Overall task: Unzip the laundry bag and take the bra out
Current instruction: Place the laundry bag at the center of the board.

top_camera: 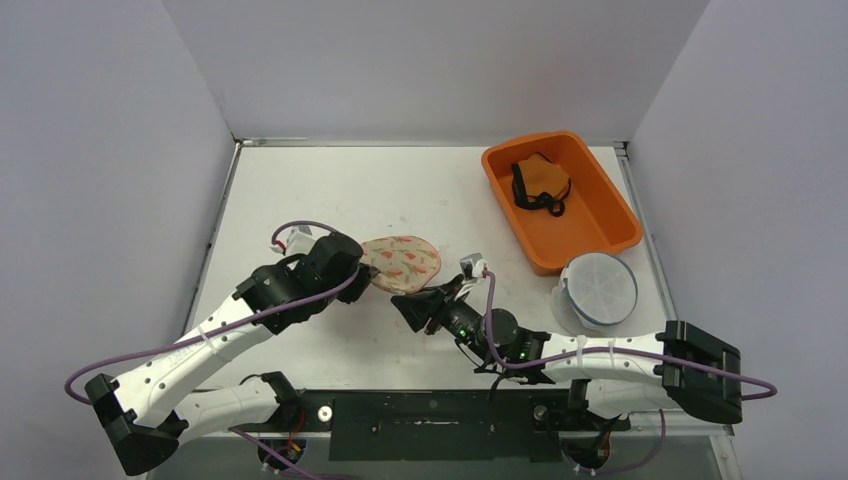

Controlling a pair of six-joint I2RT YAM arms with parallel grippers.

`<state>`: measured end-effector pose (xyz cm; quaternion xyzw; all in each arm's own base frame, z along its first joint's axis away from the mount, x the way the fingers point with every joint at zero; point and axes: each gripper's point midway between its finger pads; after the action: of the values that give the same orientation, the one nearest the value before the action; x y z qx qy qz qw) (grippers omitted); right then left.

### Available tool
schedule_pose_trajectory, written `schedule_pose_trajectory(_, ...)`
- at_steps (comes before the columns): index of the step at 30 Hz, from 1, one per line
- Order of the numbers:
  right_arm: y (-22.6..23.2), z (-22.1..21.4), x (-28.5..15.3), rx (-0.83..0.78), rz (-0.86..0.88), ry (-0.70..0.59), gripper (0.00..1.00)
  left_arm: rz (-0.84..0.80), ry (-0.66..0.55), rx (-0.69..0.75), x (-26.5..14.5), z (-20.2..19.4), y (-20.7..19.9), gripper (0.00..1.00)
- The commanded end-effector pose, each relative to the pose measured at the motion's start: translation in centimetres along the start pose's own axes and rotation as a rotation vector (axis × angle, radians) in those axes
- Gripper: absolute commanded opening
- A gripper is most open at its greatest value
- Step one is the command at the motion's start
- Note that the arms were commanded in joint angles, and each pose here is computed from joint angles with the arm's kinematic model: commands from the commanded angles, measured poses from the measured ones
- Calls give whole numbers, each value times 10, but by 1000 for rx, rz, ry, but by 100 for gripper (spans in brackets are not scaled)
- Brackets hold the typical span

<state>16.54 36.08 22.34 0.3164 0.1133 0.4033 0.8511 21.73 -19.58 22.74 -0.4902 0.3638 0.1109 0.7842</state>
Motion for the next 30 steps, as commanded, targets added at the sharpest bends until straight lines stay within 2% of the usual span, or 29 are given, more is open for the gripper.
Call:
schedule_pose_trajectory(1,24,26,-6,35,97,-75,41,-68,-25,-37,-3,8,-19,0)
schedule_pose_trajectory(8,24,26,-9,32,102,-69,45,-69,-27,-36,-3,9,-19,0)
schedule_pose_trajectory(25,22,28,-5,46,82,-82,24,-79,-19,-35,-4,7,-21,0)
schedule_pose_trajectory(30,20,28,-6,45,80,-83,12,-76,-18,-34,-3,7,-19,0)
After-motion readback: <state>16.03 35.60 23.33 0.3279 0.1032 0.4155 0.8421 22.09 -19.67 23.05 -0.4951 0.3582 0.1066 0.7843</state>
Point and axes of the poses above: each gripper's point midway between its finger pads, its own x axis out along the fingers, its own y axis along the line the jaws close on, z = x × y, and after that the axes turned 1 degree about x, right-handed
